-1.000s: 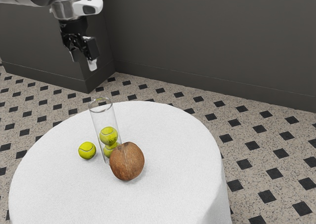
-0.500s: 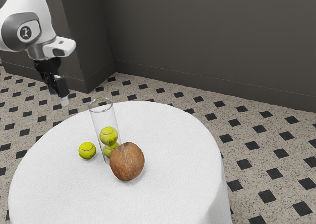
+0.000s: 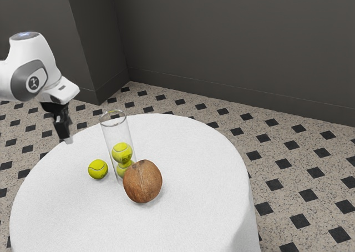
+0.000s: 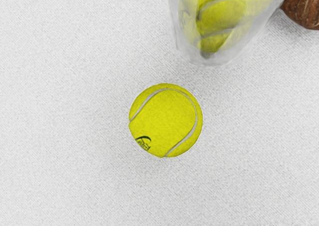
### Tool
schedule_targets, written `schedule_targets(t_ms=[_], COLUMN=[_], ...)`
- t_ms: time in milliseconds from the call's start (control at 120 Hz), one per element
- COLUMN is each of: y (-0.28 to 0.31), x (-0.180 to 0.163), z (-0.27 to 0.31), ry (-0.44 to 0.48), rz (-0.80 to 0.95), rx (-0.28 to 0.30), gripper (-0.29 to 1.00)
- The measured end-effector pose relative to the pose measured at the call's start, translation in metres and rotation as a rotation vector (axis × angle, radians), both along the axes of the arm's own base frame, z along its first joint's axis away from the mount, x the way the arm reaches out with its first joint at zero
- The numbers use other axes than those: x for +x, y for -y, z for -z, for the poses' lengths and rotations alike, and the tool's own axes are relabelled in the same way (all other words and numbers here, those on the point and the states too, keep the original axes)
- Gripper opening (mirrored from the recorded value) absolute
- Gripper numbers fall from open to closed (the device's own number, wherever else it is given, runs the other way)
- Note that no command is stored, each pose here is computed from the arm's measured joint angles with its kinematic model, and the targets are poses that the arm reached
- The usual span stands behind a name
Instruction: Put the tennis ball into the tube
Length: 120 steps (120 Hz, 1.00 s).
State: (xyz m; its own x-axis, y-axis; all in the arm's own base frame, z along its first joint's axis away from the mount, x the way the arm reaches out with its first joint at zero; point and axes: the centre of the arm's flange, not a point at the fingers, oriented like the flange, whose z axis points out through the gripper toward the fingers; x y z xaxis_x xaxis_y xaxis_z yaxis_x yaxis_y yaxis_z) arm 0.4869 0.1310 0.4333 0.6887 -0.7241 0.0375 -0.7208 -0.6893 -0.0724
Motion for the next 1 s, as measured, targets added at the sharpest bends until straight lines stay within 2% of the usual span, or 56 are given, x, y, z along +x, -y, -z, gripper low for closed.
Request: schedule_targets(t_ms=[158, 333, 633, 1000], y=[-0.001, 0.002, 0.004, 0.009], x=[0.019, 0.029, 0.046, 0.055], z=[0.042, 0.085, 0.133, 0.176], ry=[-0.053, -0.095, -0.096, -0.123], rz=[0.121, 0.204, 0.3, 0.405], rx=[0.002, -0.033, -0.095, -0.119], gripper=[0.7, 0.7, 0.7, 0.7])
